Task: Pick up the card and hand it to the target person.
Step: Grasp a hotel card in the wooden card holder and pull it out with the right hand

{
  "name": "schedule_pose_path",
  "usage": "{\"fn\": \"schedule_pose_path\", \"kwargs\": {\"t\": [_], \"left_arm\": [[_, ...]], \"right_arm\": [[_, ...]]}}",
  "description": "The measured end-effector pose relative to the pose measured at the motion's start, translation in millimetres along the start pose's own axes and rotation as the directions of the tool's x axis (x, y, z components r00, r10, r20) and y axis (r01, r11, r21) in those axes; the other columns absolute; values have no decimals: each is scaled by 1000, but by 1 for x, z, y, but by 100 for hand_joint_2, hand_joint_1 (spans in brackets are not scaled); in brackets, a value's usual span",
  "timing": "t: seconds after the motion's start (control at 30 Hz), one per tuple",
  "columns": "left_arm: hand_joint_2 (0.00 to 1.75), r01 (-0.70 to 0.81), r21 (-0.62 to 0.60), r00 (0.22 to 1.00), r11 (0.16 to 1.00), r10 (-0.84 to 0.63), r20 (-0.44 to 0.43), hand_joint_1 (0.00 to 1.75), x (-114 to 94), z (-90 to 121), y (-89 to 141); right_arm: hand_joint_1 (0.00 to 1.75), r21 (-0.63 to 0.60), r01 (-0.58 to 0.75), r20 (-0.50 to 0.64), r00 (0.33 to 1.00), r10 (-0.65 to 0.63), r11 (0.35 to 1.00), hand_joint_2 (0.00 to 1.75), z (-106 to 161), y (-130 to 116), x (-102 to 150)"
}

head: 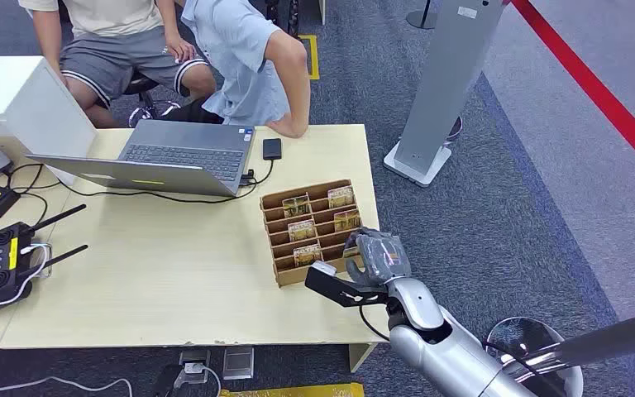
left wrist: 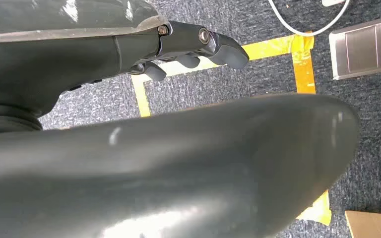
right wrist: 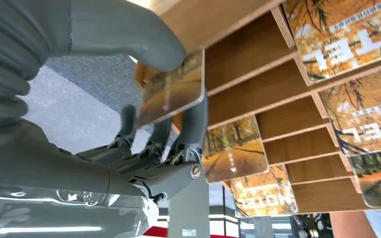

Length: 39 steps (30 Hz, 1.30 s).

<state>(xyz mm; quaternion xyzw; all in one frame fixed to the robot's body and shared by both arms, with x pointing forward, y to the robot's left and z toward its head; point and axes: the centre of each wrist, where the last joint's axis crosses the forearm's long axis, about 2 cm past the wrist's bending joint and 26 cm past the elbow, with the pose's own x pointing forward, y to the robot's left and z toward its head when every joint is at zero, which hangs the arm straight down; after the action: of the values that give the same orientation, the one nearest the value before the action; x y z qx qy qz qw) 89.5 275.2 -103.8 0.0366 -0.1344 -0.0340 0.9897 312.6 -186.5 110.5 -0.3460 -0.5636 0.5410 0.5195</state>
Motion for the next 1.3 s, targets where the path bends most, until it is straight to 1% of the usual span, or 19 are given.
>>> {"fn": "schedule_pose_path", "kwargs": {"t": [0.13,0.33,0.47,0.6,0.67,0.8,0.93,1.3], "left_arm": [[0,-7,3,1000,1000,7,-2,0,0,0,0],[0,-9,4,1000,1000,9,-1,0,-1,0,0],[0,-9,4,1000,1000,9,-1,0,-1,0,0],[175,-6,0,1000,1000,6,16,0,-3,0,0],[175,-10,-2,1000,1000,10,29,0,-4,0,0],[0,-21,-2,998,1000,21,55,0,-4,0,0],[175,-51,1,997,999,51,56,0,-4,0,1],[175,-40,1,997,999,40,62,0,-4,0,3]], "right_arm": [[116,-2,-3,7,1000,3,1000,175,-1,-1,1],[131,-7,-5,16,1000,5,1000,175,-2,-2,4],[131,-8,-5,18,1000,5,1000,175,-2,-2,4],[140,-5,-7,33,999,7,1000,175,-1,-1,6],[138,-5,-7,35,999,7,1000,175,-1,-1,6],[138,-5,-7,37,999,7,1000,175,-1,0,5],[136,-5,-7,39,999,7,1000,175,-1,0,5],[134,-6,-5,41,999,6,1000,175,-1,0,5]]}}
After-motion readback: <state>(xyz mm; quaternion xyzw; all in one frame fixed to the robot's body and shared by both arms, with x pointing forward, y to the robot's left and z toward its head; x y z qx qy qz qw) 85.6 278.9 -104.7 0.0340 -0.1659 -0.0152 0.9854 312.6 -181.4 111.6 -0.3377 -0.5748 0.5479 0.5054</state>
